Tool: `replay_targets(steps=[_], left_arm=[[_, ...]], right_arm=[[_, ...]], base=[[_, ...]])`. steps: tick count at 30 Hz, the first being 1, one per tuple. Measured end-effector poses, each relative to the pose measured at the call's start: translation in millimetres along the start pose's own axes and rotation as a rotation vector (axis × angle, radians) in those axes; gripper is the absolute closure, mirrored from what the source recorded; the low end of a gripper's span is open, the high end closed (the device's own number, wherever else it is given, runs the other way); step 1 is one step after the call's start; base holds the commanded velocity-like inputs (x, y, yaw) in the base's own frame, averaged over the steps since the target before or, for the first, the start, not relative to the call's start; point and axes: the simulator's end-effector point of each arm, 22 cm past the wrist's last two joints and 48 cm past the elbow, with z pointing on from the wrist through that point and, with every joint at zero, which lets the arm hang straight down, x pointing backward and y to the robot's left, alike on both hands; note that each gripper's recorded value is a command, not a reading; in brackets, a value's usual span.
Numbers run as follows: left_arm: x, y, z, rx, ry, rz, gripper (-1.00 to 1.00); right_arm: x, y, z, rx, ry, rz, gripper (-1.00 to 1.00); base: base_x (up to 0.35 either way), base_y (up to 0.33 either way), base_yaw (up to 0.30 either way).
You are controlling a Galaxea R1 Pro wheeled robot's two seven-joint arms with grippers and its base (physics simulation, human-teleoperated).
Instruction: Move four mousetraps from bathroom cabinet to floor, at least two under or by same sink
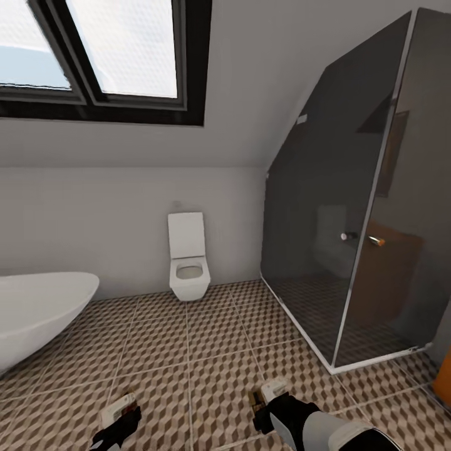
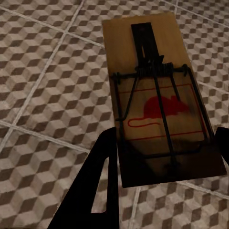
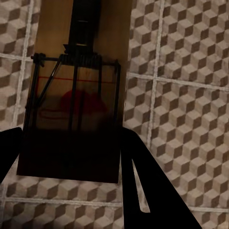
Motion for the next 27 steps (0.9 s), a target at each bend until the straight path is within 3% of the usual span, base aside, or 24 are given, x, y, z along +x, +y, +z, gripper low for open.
replay_targets(steps=[27], left_arm=[[0.8, 0.1, -0.1, 0.000, 0.002, 0.000, 1.00]], right_arm=[[0.9, 0.0, 0.0, 0.000, 0.004, 0.000, 1.00]], base=[[0.000, 0.000, 0.300]])
